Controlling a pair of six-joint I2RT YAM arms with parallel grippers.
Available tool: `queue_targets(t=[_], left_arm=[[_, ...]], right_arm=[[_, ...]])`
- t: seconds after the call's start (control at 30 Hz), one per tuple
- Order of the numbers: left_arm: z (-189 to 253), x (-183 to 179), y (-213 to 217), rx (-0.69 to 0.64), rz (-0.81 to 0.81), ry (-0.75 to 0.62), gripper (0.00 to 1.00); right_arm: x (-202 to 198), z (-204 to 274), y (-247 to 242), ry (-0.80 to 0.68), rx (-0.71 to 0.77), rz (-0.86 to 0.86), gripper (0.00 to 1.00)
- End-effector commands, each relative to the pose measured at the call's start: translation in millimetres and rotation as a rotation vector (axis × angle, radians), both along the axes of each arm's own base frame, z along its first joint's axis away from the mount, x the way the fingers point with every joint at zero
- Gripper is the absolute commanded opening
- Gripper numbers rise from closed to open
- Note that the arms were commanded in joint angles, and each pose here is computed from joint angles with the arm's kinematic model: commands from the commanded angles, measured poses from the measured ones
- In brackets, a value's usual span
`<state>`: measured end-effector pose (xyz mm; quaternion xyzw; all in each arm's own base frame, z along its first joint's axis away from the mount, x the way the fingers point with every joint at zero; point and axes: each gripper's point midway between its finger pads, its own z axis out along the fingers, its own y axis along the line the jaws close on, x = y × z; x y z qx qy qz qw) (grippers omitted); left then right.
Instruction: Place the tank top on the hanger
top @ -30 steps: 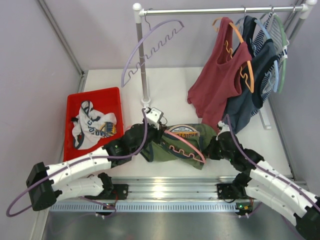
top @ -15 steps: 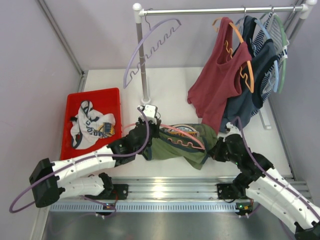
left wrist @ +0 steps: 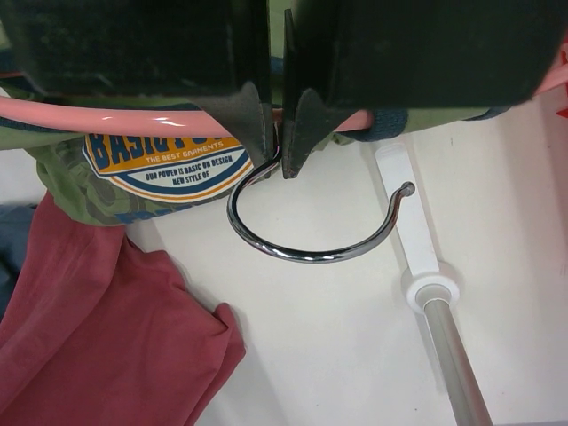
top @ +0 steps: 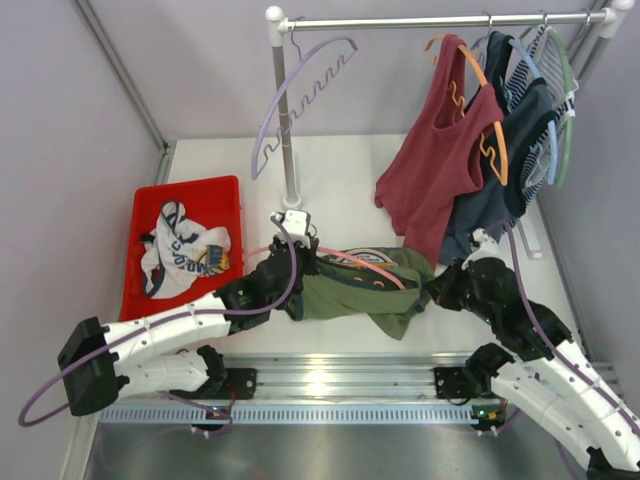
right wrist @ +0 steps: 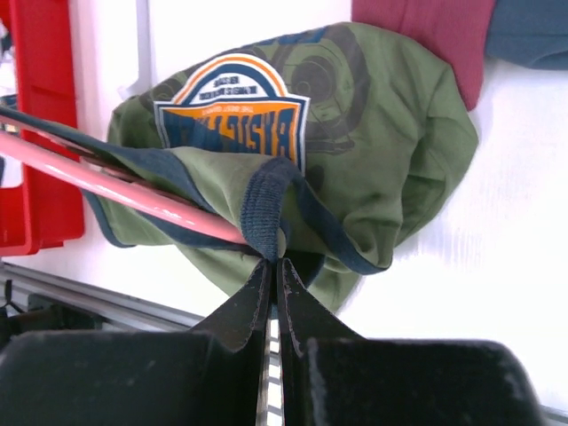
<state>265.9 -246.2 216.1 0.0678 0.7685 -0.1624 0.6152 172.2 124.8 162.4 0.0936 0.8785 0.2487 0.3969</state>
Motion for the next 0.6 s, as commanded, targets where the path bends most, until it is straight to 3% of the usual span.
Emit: queue_targets(t=[0.0, 0.2, 0.57], left_arm=[[17.9, 6.7, 7.2, -0.042, 0.055, -0.051, 0.0], [20.2, 8.2, -7.4, -0.052, 0.014, -0.039, 0.0], [33.4, 10.2, -24.1, -0.132, -0.006, -0.044, 0.0]], right_arm=[[1.4, 33.8, 5.1, -0.069, 0.048, 0.032, 0.0], [-0.2, 73.4, 45.4, -0.13, 0.193, 0.21, 0.0], [13.4, 126.6, 87.7, -0.211, 0.33, 0.335, 0.0]])
